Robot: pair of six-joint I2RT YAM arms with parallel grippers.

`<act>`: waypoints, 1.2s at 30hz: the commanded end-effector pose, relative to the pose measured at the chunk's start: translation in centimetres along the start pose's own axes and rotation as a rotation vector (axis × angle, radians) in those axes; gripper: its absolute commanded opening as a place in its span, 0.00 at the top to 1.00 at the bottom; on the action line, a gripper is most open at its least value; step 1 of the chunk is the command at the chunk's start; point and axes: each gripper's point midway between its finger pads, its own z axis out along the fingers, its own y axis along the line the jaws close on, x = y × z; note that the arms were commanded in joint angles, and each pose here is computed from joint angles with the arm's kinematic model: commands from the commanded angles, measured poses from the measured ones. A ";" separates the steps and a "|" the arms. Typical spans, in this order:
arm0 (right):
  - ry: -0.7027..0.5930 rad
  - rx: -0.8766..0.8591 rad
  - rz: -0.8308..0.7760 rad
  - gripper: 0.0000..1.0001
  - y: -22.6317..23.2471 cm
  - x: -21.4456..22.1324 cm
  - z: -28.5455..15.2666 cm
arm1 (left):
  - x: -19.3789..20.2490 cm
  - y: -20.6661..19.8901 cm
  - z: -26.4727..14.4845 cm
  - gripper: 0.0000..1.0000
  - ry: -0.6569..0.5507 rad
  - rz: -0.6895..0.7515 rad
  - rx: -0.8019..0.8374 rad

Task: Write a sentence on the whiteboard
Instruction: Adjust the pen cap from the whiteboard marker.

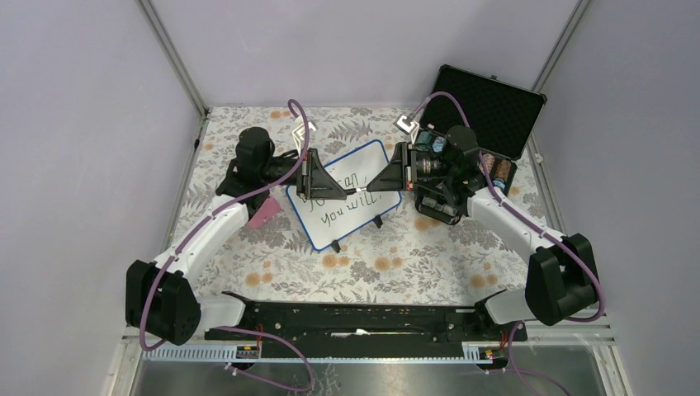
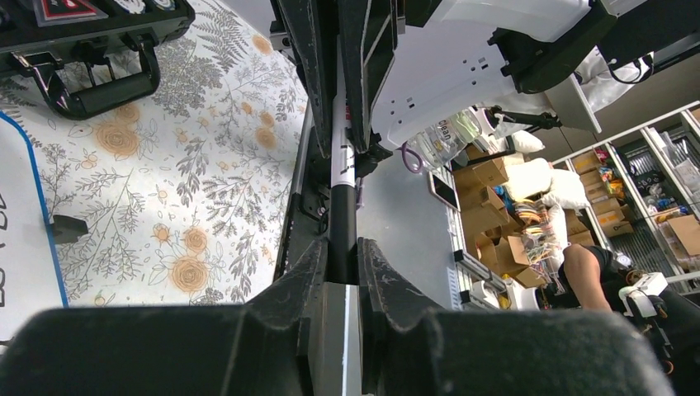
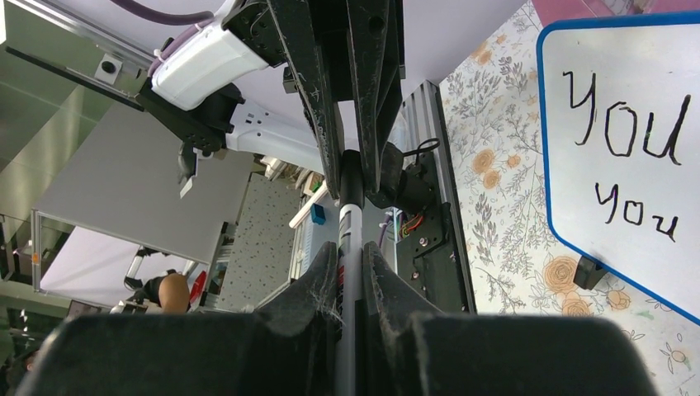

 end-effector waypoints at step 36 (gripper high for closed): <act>0.127 0.052 0.015 1.00 -2.1 4.9 0.5 | 3.0 2.8 -0.2 0.51 0.565 0.688 -0.538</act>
